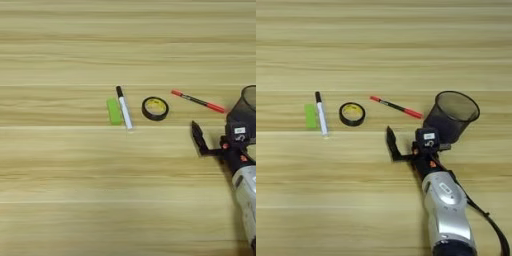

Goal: Move the objects on the table

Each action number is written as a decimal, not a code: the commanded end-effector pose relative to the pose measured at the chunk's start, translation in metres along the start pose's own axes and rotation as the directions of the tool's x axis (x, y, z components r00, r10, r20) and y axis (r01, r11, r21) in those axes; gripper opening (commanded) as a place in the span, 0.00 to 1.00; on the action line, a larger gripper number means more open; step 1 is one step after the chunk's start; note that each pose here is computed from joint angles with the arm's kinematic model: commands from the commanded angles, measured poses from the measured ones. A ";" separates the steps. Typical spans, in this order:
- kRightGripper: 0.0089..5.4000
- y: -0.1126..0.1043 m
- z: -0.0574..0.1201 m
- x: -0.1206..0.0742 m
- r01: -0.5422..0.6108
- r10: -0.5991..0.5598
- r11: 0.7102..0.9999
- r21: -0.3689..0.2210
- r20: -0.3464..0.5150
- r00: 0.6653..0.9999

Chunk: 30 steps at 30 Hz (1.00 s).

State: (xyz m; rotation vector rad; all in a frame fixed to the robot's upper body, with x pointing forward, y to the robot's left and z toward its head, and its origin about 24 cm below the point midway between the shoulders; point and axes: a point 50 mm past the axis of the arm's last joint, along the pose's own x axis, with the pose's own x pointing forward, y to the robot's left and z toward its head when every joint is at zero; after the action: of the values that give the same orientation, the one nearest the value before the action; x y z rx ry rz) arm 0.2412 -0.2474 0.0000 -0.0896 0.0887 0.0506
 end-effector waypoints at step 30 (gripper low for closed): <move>0.99 -0.005 0.025 0.029 -0.013 0.015 1.000 -0.017 0.126 0.992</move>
State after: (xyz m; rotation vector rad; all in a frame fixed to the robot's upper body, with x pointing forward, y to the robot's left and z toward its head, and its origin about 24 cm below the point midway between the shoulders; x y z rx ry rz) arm 0.2528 -0.2508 -0.0020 -0.0747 0.0622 0.0493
